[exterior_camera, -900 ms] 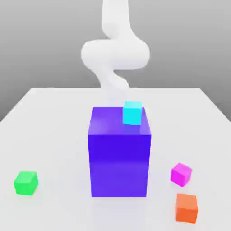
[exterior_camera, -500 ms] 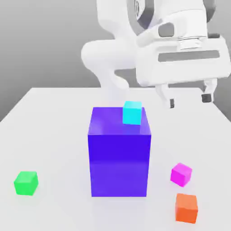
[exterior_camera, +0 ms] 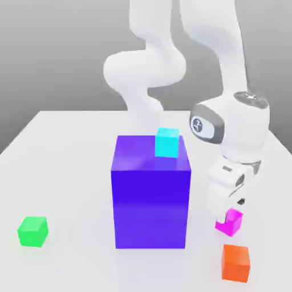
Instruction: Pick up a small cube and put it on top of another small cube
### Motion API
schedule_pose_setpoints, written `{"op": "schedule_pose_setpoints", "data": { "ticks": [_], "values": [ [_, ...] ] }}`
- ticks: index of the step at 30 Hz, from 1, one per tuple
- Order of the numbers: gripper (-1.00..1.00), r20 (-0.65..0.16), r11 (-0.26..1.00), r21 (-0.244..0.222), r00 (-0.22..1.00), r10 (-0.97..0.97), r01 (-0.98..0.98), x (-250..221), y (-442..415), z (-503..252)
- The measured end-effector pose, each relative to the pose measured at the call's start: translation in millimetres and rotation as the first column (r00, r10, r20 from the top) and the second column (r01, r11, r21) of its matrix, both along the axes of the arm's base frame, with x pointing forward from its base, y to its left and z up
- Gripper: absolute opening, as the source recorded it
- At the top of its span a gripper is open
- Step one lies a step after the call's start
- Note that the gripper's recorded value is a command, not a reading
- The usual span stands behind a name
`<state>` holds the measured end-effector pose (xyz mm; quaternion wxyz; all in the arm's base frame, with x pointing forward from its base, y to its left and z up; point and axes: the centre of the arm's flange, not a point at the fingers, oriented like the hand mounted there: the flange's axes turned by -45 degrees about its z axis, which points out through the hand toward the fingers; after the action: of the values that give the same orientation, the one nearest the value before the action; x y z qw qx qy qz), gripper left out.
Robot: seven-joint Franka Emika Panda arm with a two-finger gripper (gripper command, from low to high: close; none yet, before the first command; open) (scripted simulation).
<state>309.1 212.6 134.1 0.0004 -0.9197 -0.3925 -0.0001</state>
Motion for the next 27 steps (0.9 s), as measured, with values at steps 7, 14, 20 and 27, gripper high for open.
{"op": "schedule_pose_setpoints", "data": {
  "ticks": [7, 14, 20, 27],
  "values": [
    [-1.00, 0.000, 1.000, -0.001, 1.000, 0.000, 0.000, -0.9, -0.4, -8.8],
    [-1.00, 0.000, 1.000, -0.002, 1.000, 0.000, 0.000, 0.1, -0.1, 45.1],
    [-1.00, 0.053, 0.999, 0.032, 0.999, -0.008, 0.007, 59.6, -33.0, 80.9],
    [-1.00, 0.109, 0.999, 0.039, 0.993, -0.037, 0.033, 131.2, -129.7, 109.9]
  ]
}}
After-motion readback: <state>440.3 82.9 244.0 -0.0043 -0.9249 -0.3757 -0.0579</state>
